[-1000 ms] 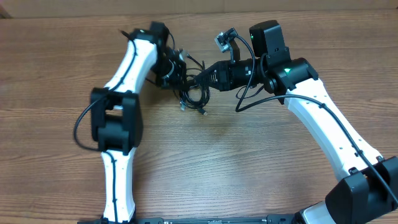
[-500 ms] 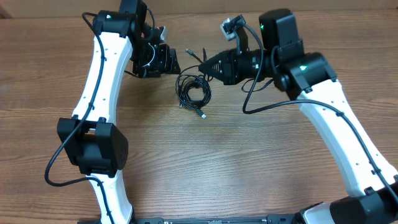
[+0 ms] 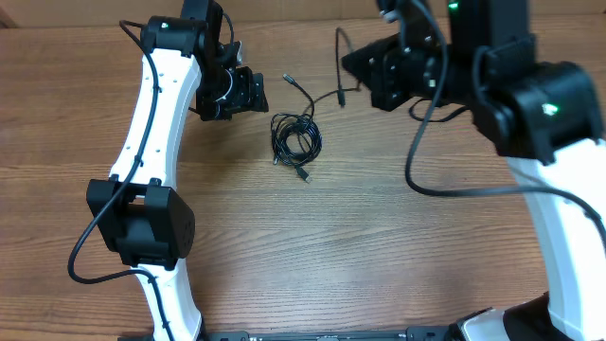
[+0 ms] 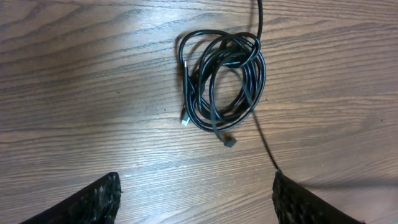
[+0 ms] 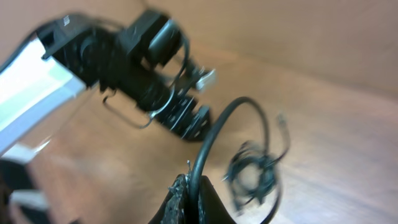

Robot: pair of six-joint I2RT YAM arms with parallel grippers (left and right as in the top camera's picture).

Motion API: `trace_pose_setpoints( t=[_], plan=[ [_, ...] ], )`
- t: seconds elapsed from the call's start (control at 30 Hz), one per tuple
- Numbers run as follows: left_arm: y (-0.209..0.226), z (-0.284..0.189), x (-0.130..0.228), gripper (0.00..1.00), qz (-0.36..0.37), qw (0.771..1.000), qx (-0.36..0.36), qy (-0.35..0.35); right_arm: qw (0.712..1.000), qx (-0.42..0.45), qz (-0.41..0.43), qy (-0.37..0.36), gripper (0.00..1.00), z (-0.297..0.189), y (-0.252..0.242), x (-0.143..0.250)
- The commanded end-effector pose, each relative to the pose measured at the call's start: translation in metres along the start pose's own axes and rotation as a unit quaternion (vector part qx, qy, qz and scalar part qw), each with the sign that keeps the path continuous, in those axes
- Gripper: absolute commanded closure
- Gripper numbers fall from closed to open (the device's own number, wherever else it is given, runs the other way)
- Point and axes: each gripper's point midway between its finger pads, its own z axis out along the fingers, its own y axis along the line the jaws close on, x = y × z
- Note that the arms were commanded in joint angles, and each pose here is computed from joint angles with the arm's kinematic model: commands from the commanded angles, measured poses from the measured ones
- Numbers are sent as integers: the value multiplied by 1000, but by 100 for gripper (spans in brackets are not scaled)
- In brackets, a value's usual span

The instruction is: Untangle cables

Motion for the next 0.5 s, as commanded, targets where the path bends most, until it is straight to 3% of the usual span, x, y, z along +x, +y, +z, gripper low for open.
trace_pose_setpoints(
  t=[0.0,0.13,0.27,0.47],
  plan=[
    [-1,6,2,23,-8,1000,-7,8,990,132,-23,-45,96,-46,-27,-19],
    [-6,8,4,23,-1,1000,-6,9,978,208,-6,-11,96,-56,-52,-1],
    [-9,9,4,23,3,1000,-5,9,975,224,11,5,96,-56,-58,8],
    [-11,13,6,25,6,1000,-6,12,964,248,36,93,96,-40,-75,45]
  ],
)
